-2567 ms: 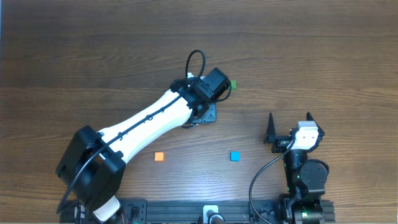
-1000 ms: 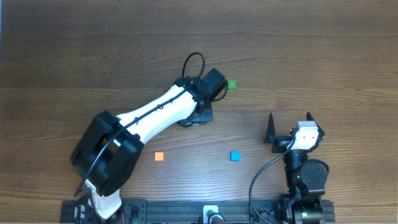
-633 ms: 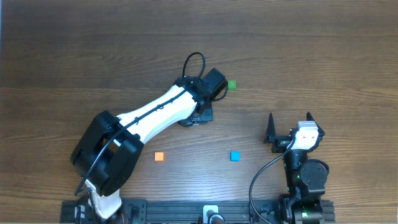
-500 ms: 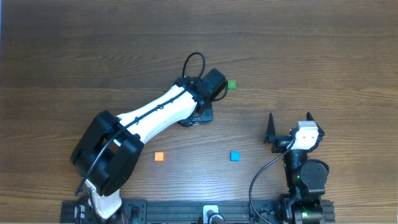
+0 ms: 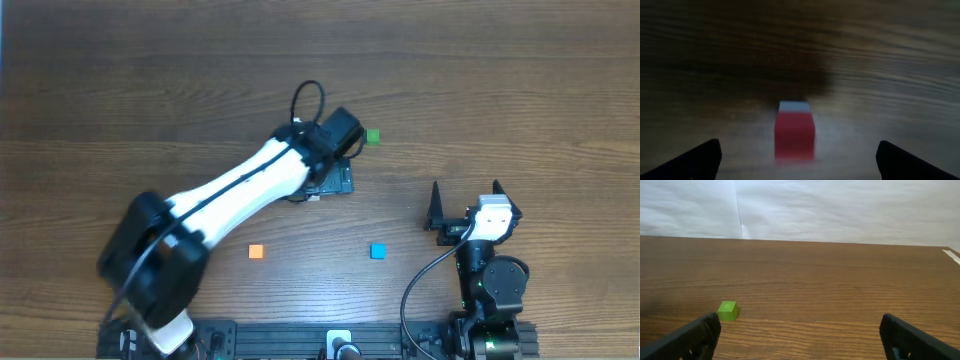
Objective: Stack Cubes
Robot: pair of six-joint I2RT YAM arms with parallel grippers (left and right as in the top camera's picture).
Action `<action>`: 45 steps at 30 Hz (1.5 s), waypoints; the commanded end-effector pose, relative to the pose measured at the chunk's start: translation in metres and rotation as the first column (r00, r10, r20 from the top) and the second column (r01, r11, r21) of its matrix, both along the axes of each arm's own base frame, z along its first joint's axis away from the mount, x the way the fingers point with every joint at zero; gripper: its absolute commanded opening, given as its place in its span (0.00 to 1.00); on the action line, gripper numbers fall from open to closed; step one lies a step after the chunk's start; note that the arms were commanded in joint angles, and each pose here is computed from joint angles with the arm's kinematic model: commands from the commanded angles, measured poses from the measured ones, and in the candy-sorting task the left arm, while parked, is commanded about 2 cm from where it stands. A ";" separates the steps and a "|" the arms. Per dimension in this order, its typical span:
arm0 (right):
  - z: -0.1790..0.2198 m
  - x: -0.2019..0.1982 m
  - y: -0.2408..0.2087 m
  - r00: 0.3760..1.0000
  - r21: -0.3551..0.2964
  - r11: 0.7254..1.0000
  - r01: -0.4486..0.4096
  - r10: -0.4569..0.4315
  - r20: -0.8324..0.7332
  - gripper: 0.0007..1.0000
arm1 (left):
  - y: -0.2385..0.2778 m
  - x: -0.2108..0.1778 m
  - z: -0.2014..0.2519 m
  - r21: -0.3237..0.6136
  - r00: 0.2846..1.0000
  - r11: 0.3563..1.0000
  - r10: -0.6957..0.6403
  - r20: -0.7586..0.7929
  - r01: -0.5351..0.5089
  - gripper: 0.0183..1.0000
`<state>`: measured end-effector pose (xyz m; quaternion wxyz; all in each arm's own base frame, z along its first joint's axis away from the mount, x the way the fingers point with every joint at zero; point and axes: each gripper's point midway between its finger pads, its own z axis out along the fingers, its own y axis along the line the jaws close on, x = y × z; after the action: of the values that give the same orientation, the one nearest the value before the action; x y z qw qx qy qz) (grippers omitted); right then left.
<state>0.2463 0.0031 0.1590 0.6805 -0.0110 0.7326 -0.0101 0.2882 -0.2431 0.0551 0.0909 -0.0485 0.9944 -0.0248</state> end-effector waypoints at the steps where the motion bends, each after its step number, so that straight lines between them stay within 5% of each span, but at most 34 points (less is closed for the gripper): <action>1: -0.002 0.000 -0.003 1.000 0.003 1.000 0.015 -0.015 0.002 0.99 | 0.007 -0.005 0.078 -0.121 0.986 0.992 -0.024 0.166 0.045 1.00; 5: -0.002 0.000 -0.003 1.000 0.003 1.000 0.015 -0.015 0.002 0.99 | 0.020 -0.042 0.093 -0.177 0.981 0.982 -0.037 0.190 0.071 1.00; 12: -0.002 0.000 -0.003 1.000 0.003 1.000 0.015 -0.015 0.002 0.99 | 0.074 -0.089 0.041 -0.083 0.987 0.996 -0.021 0.157 0.034 1.00; 20: -0.002 0.000 -0.003 1.000 0.003 1.000 0.015 -0.015 0.002 0.99 | 0.100 -0.099 -0.001 0.010 0.989 1.000 -0.017 0.149 0.015 1.00; 45: -0.002 0.000 -0.003 1.000 0.003 1.000 0.015 -0.015 0.002 0.99 | 0.103 -0.117 -0.056 0.017 1.000 1.000 -0.007 -0.003 0.007 0.87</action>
<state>0.2463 0.0026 0.1590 0.6805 -0.0099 0.7326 -0.0111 0.1757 -0.1431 0.0038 0.1075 -0.0287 0.9937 -0.0121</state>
